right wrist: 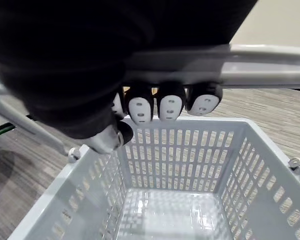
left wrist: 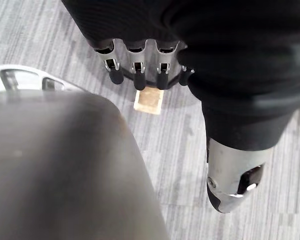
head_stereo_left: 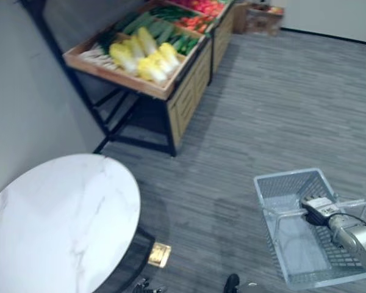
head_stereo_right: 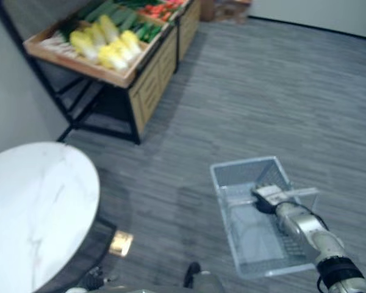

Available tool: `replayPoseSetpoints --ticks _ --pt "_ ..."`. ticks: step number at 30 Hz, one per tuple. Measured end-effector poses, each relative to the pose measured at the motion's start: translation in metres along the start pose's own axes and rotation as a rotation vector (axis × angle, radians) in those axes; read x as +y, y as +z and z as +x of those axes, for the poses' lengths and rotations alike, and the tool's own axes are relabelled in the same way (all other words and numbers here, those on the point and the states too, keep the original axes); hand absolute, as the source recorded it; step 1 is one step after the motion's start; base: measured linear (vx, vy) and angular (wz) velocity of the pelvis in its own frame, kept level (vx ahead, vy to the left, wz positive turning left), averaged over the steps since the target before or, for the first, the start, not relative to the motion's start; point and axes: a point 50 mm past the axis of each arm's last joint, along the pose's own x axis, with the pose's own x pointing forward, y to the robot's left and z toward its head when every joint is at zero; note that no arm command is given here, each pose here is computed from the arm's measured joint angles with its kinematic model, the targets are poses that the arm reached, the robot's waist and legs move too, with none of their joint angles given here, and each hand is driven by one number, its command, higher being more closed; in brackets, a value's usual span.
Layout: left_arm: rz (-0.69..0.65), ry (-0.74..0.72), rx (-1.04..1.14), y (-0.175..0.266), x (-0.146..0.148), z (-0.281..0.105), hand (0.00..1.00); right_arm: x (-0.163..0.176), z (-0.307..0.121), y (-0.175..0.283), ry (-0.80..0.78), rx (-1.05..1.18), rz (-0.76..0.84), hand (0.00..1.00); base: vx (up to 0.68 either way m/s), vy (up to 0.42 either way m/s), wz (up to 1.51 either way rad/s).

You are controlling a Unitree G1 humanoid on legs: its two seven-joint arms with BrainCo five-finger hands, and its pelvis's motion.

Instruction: Pick vegetable in the basket

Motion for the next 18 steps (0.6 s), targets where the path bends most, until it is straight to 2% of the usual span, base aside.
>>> replayPoseSetpoints --ticks 9,14,18 --pt "-0.115 0.027 -0.002 -0.012 -0.009 -0.006 0.0 0.001 -0.001 0.005 0.017 -0.032 -0.019 1.0 0.11 0.008 -0.66" --pt "-0.165 0.01 -0.01 -0.015 -0.022 -0.008 0.0 -0.008 0.007 0.009 -0.013 -0.057 -0.02 1.0 0.16 0.224 -0.52" --pt "-0.127 0.024 -0.043 -0.006 -0.012 -0.006 0.0 -0.004 0.006 0.015 0.003 -0.106 -0.016 1.0 0.09 0.254 -0.01"
